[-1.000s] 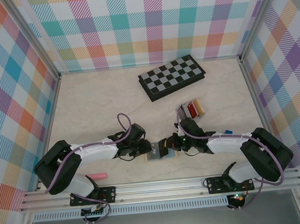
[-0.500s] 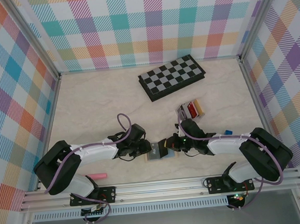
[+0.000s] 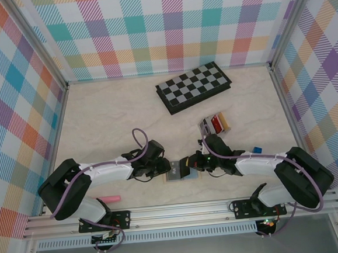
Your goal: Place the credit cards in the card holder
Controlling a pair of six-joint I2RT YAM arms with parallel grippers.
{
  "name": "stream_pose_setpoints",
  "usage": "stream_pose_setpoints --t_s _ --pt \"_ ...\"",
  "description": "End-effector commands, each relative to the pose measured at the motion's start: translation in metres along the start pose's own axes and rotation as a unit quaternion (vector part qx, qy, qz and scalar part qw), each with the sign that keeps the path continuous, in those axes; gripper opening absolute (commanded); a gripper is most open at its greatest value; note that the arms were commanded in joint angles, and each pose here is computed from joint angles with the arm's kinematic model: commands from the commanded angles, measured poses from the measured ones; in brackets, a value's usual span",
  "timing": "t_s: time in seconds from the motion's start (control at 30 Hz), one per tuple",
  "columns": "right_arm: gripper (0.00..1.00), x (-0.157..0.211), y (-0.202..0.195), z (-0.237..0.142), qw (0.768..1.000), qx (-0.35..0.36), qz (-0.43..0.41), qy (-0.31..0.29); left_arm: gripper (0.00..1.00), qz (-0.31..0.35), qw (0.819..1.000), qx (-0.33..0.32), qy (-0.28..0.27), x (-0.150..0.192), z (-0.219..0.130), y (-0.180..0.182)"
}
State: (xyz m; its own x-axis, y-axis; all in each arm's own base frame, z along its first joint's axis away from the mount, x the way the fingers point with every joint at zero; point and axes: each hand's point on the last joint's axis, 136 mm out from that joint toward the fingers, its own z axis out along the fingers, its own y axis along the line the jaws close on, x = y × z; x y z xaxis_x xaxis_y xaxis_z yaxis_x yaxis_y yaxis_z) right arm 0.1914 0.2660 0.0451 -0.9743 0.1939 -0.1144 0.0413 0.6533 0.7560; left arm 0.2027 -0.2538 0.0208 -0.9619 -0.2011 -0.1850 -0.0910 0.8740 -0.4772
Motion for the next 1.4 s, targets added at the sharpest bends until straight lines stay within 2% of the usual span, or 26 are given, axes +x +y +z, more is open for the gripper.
stream_pose_setpoints --t_s 0.0,0.23,0.33,0.57,1.13,1.37 --pt "0.03 0.0 0.009 0.006 1.0 -0.019 -0.011 0.007 0.33 0.003 1.0 0.01 0.024 0.016 0.01 0.0" --pt "0.02 0.009 -0.009 0.009 1.0 0.007 -0.01 0.021 0.33 0.002 1.0 0.011 0.022 0.015 0.01 -0.001" --pt "0.02 0.009 -0.002 0.007 1.0 -0.015 0.003 0.017 0.33 0.002 1.0 0.011 0.023 0.015 0.01 -0.001" --pt "0.02 -0.004 0.01 -0.01 1.0 -0.001 -0.024 -0.018 0.33 0.002 1.0 0.008 0.024 0.016 0.01 0.001" --pt "0.02 0.005 0.005 0.009 1.0 -0.015 -0.012 0.015 0.34 0.001 1.0 0.013 0.023 0.015 0.01 -0.002" --pt "0.02 -0.005 0.012 -0.006 0.999 0.001 -0.03 -0.016 0.34 0.001 1.0 0.011 0.024 0.016 0.01 -0.001"
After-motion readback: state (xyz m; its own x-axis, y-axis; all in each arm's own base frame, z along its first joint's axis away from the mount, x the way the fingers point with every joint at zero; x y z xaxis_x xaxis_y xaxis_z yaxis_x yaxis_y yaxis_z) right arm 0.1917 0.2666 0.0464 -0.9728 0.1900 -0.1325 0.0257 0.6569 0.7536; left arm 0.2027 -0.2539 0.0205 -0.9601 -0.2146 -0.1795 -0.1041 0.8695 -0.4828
